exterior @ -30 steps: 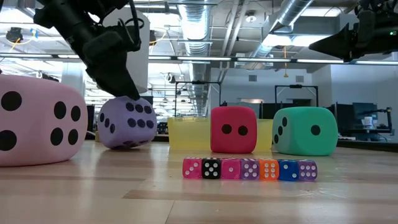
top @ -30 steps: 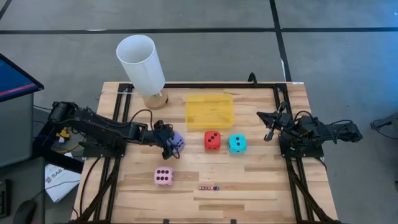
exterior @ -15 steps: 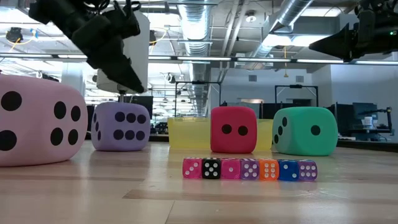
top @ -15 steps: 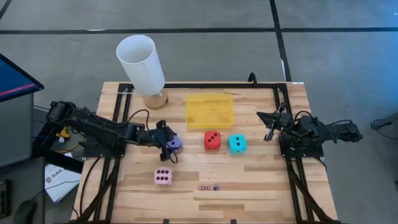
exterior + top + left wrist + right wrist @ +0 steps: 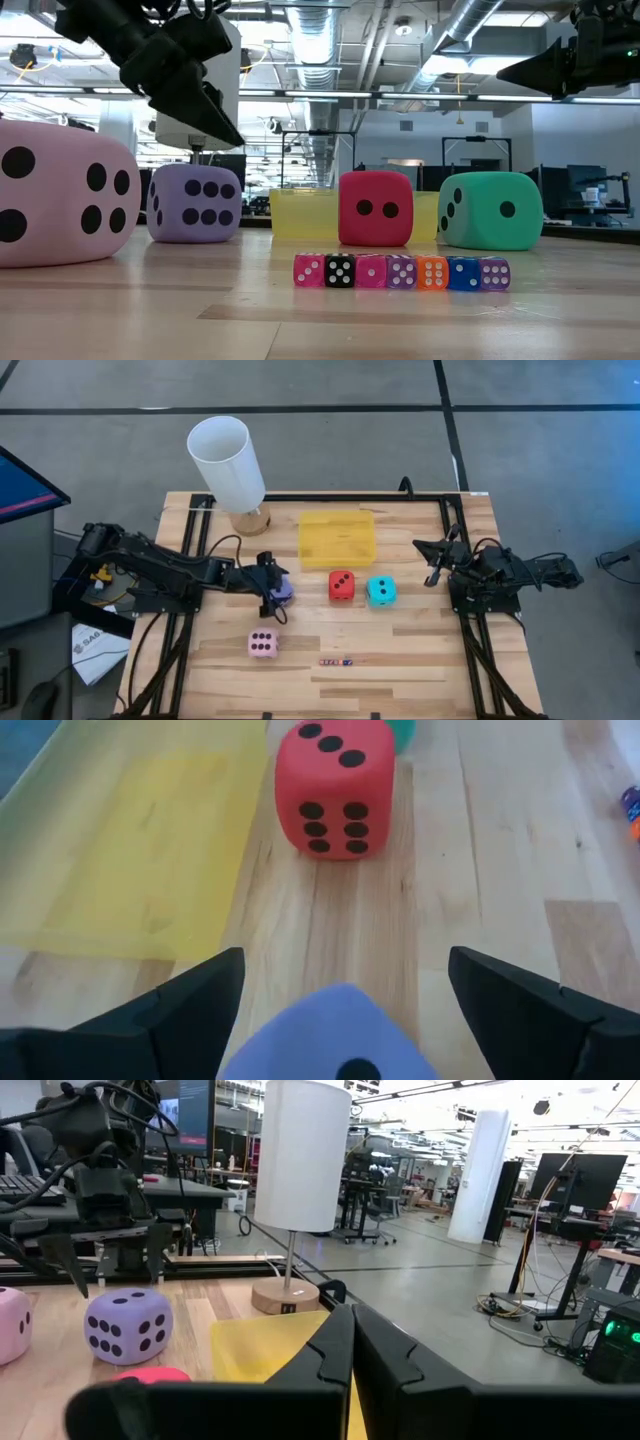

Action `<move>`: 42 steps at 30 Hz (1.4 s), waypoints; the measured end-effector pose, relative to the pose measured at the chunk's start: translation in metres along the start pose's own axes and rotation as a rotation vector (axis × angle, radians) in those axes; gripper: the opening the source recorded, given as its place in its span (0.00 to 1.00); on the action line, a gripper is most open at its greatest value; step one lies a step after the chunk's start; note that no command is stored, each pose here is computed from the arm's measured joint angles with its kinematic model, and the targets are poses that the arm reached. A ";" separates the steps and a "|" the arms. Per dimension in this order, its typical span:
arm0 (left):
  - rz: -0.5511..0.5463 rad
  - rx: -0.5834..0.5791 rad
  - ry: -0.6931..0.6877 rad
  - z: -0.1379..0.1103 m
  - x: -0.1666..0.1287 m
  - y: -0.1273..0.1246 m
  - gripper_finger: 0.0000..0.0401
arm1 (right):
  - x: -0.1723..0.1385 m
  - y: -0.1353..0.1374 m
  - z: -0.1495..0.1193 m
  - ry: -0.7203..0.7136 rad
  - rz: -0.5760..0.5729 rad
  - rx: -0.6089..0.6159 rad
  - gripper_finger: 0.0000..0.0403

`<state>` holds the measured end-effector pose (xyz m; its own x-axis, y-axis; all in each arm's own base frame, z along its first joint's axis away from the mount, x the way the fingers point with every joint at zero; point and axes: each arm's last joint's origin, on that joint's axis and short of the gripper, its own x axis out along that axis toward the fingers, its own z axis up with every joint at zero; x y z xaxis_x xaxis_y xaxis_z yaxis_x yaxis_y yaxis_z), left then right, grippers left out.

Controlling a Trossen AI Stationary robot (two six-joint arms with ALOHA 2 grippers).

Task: Pick & Place Dice
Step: Put the big purple dice into the yellow bin

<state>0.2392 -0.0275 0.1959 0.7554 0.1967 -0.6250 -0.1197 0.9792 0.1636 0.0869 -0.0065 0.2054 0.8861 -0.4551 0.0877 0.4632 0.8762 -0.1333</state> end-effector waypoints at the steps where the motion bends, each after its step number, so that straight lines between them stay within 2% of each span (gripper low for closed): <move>1: -0.009 0.015 0.002 0.000 0.002 -0.001 0.85 | 0.000 0.000 0.000 0.000 0.000 0.000 0.01; 7: -0.038 0.053 0.059 0.006 0.017 -0.007 0.85 | 0.000 0.000 0.000 0.000 0.000 0.000 0.01; 12: -0.035 0.106 0.161 0.006 0.024 -0.009 0.85 | 0.000 0.000 0.000 0.000 0.000 0.000 0.01; 22: -0.004 0.073 0.269 0.000 0.025 0.001 0.85 | 0.000 0.000 0.000 -0.001 0.000 0.001 0.01; 29: -0.043 0.048 0.284 -0.001 0.028 0.006 0.85 | 0.000 0.000 0.000 -0.001 0.003 0.001 0.01; 42: -0.039 0.059 0.333 -0.008 0.040 0.003 0.64 | 0.000 0.000 0.000 -0.001 0.003 0.000 0.01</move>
<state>0.2645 -0.0165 0.1651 0.5053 0.1742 -0.8452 -0.0501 0.9837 0.1728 0.0868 -0.0064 0.2056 0.8877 -0.4519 0.0886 0.4601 0.8778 -0.1332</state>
